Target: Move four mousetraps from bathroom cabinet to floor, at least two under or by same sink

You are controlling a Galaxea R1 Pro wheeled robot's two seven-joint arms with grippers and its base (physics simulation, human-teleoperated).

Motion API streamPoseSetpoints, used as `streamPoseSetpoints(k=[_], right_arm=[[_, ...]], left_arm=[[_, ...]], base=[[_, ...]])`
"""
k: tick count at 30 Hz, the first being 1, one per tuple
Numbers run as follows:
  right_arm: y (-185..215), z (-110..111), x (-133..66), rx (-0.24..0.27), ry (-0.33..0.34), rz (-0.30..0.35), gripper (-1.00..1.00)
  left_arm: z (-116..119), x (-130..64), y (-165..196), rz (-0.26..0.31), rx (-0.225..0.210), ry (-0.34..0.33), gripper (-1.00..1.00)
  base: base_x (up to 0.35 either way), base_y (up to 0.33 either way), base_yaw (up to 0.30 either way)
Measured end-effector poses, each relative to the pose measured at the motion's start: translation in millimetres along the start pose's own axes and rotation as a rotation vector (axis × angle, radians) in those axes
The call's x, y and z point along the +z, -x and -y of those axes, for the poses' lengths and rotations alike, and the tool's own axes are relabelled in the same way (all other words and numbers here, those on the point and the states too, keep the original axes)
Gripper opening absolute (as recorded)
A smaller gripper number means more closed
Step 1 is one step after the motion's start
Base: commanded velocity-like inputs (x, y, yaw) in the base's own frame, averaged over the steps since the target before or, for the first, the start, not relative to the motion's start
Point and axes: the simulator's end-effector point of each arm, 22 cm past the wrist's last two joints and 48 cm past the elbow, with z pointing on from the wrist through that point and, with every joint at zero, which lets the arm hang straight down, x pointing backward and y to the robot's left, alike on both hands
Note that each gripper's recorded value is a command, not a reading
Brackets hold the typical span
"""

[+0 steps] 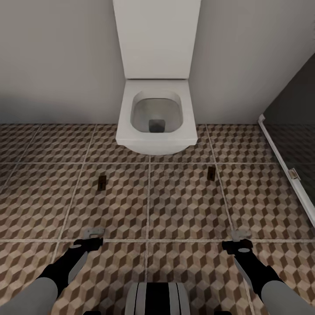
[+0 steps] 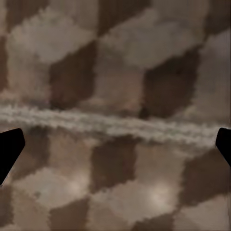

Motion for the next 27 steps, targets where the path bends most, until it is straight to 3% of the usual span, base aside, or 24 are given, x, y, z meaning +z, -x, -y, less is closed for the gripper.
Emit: streamPoseSetpoints(k=[27], right_arm=[[53.7, 21.2, -33.8, 0.035, -0.019, 0.104, 1.00]], left_arm=[[-3.8, -37.5, 55.9, 0.107, -0.019, -0.005, 1.00]], base=[[0.000, 0.000, 0.000]])
